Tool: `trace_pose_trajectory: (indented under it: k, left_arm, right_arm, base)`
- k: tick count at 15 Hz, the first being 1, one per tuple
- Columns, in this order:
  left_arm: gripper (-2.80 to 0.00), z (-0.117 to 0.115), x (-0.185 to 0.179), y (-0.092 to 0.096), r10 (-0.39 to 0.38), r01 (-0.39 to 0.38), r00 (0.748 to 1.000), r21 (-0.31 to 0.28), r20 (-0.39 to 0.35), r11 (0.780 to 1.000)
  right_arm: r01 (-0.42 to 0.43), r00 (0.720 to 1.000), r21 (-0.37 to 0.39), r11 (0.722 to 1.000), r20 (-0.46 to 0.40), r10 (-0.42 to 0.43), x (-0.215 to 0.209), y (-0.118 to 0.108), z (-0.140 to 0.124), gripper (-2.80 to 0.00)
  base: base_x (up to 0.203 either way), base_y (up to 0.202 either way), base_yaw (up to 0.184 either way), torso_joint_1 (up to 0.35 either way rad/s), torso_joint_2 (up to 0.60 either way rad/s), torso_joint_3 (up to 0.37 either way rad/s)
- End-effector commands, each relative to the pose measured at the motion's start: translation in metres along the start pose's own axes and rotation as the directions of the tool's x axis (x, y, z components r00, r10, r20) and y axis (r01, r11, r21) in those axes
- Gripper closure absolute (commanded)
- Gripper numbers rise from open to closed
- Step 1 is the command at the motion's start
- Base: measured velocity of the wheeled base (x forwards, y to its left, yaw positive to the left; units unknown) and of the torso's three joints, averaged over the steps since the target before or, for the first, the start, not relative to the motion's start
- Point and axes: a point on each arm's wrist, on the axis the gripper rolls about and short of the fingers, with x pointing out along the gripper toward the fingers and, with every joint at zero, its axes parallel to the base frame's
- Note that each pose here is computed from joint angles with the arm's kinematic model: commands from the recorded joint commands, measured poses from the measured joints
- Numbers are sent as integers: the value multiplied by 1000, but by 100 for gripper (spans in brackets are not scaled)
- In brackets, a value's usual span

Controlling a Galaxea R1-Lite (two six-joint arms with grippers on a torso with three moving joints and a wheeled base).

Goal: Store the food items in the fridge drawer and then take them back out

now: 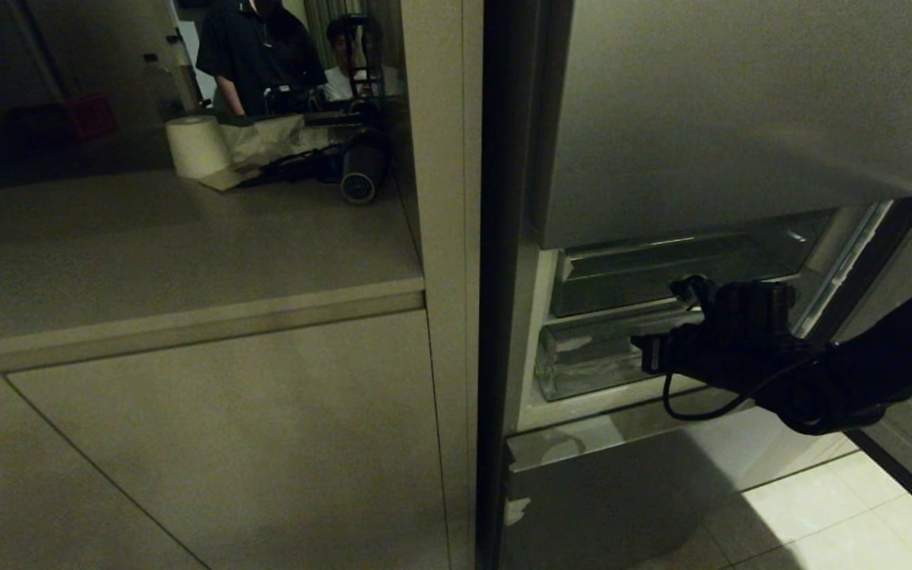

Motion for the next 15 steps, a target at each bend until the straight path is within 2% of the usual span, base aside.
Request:
trace_pose_trajectory:
  k: [1,5,9,15]
  left_arm:
    - [0,0,0,0,0,0,1000,0,0,1000]
    - [0,0,0,0,0,0,1000,0,0,1000]
    - [0,0,0,0,0,0,1000,0,0,1000]
    - [0,0,0,0,0,0,1000,0,0,1000]
  right_arm:
    - [-11,1000,9,1000,24,11,0,1,2,0]
    - [-36,999,24,999,-22,36,-17,8,-9,0]
    - [-42,999,21,999,-16,42,-65,18,-4,0]
    - [-30,995,1,1000,94,30,-205,40,-5,0]
  base:
    - [0,0,0,0,0,0]
    - [0,0,0,0,0,0]
    - [0,0,0,0,0,0]
    - [0,0,0,0,0,0]
